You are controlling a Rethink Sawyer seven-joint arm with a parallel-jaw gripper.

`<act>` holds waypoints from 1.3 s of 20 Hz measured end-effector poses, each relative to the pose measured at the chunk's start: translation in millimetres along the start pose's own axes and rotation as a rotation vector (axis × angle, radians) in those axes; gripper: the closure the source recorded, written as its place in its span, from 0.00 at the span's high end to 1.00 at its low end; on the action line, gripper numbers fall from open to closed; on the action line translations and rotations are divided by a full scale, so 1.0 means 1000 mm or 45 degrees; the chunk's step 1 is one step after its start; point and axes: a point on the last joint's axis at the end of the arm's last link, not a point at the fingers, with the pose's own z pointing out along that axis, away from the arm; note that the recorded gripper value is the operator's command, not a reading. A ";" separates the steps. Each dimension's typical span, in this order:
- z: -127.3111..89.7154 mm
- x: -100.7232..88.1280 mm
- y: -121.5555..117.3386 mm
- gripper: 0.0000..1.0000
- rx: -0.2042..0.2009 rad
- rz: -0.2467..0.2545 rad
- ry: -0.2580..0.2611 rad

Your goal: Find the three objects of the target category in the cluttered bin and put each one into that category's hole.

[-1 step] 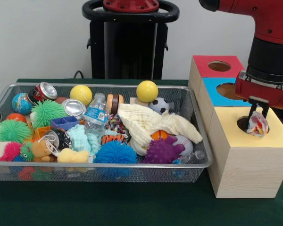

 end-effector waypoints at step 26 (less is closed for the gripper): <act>0.005 0.012 -0.005 0.00 0.038 -0.019 -0.002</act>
